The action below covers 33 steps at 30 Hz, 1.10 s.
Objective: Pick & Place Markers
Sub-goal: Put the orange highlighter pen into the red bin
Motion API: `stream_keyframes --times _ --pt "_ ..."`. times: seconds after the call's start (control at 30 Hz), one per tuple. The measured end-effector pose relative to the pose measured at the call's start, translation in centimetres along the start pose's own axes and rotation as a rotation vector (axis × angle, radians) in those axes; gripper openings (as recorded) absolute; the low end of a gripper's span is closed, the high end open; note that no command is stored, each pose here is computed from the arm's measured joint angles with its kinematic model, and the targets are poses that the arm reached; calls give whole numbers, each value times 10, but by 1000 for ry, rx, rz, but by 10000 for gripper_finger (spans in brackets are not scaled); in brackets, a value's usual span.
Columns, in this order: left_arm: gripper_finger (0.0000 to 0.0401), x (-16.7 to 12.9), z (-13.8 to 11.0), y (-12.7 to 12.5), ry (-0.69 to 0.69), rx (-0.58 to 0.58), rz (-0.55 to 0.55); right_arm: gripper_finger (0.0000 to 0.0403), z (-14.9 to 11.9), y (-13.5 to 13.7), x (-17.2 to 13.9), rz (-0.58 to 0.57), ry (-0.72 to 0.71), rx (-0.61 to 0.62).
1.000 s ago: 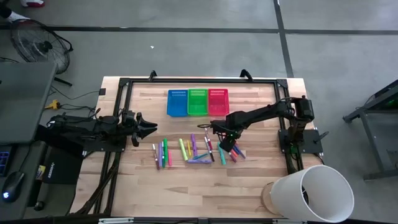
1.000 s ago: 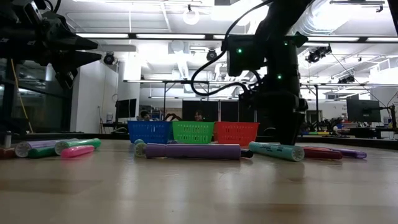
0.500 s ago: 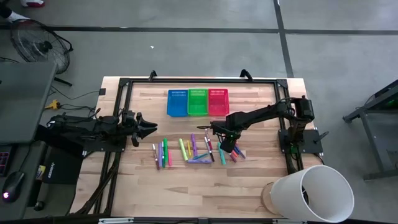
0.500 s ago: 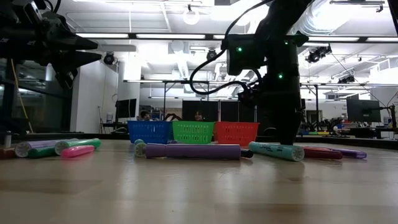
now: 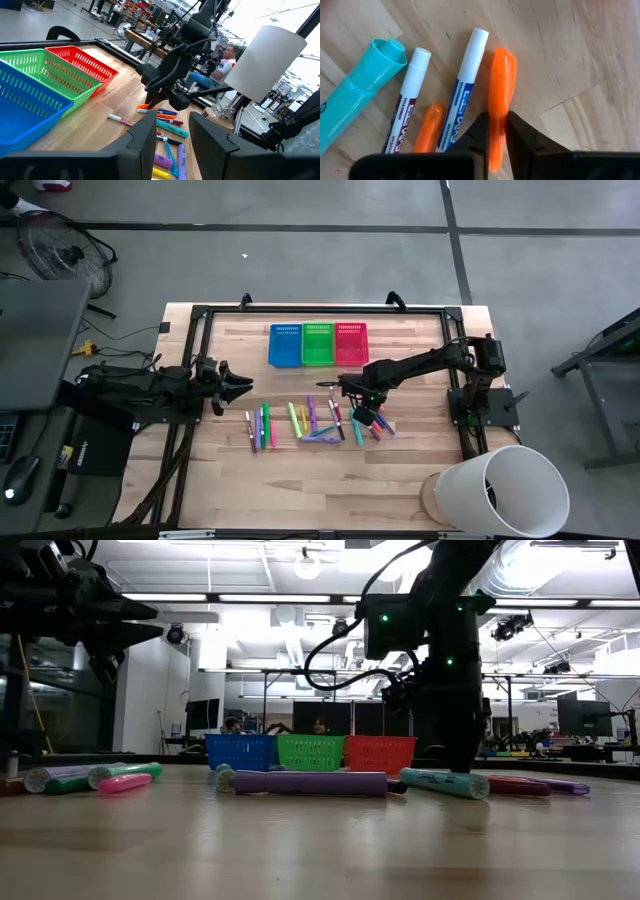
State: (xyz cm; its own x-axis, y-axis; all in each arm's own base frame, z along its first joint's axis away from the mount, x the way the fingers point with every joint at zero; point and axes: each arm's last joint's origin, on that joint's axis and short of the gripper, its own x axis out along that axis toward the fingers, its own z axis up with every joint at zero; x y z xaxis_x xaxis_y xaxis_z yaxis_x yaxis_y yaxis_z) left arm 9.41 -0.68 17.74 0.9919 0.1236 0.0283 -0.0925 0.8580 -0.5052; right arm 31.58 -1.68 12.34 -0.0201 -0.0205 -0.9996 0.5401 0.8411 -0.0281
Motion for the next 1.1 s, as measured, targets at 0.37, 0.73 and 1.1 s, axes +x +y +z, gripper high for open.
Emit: stream_keyframes --times 0.37,0.73,1.1 --pt "115 0 0 0 0 0 0 31 0 -1 -5 17 -8 1" --pt "115 0 0 0 0 0 0 28 -2 -10 -34 102 -64 50" --pt "115 0 0 0 0 0 0 33 2 -26 -66 206 -173 183"
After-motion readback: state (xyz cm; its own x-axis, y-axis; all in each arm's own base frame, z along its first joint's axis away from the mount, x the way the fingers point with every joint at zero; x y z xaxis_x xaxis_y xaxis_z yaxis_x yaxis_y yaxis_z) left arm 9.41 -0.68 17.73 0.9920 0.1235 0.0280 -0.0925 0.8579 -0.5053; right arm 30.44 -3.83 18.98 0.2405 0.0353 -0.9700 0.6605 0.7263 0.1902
